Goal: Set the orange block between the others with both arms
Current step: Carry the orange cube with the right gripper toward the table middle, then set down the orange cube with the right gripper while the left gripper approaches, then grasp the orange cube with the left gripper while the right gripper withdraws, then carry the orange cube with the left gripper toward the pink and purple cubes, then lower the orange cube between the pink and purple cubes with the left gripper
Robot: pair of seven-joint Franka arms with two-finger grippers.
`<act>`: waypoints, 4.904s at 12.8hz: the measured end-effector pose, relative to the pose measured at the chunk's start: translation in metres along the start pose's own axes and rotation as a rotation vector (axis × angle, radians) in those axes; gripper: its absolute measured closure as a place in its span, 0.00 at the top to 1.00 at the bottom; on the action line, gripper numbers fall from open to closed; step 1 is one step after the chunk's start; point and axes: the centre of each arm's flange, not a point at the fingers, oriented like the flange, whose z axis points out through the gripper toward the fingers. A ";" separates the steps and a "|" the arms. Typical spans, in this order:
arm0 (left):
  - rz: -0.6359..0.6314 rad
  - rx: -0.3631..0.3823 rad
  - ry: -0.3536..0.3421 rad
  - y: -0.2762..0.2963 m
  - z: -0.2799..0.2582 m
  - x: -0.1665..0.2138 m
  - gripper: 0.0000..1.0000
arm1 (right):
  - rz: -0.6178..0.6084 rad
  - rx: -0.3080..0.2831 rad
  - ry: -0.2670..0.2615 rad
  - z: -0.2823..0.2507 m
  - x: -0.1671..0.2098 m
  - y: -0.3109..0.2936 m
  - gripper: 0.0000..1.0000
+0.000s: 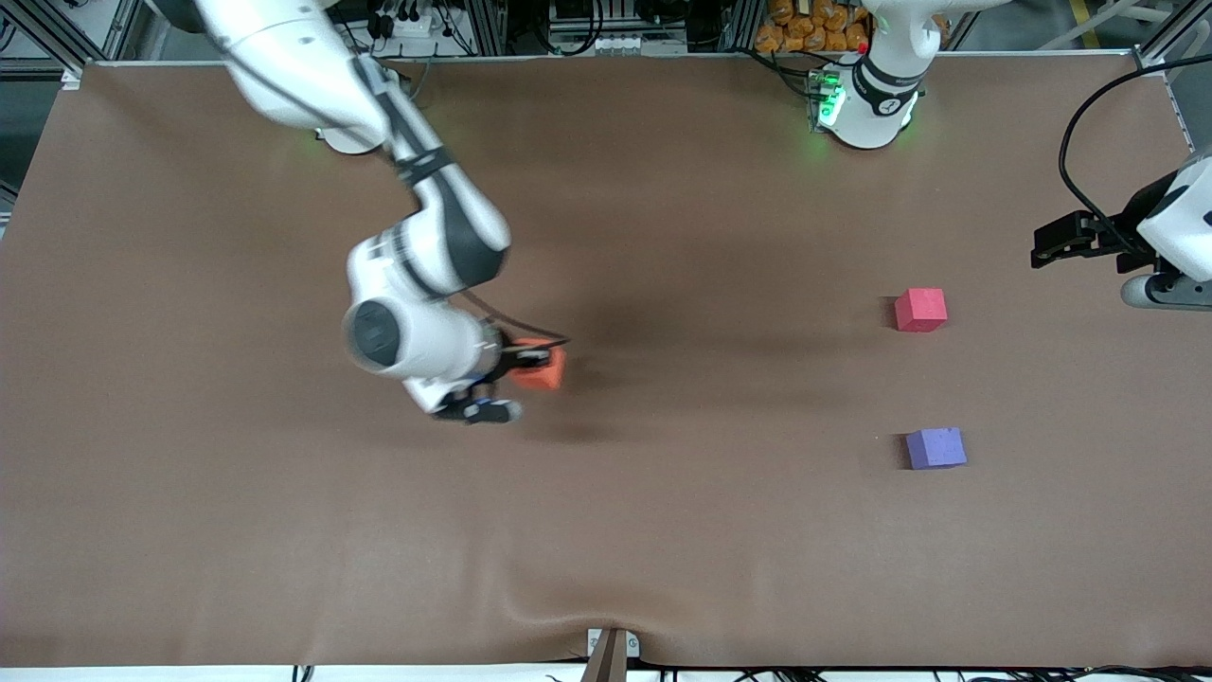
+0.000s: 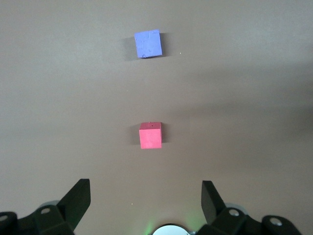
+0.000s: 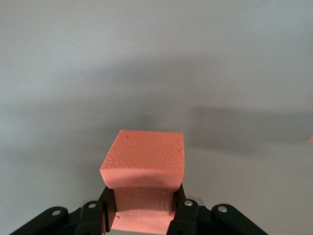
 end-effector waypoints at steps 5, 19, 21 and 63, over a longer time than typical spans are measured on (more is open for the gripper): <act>0.003 -0.002 -0.039 0.002 0.018 0.002 1.00 | 0.041 0.064 0.023 0.087 -0.061 -0.073 0.48; 0.136 -0.022 -0.091 0.192 0.163 0.076 1.00 | -0.078 0.054 -0.048 -0.027 -0.041 -0.066 1.00; 0.149 -0.016 -0.095 0.247 0.176 0.067 1.00 | -0.065 0.023 -0.072 -0.135 -0.038 -0.024 1.00; -0.013 0.012 -0.153 0.018 0.295 0.102 0.54 | -0.228 -0.307 0.009 -0.461 -0.086 0.288 1.00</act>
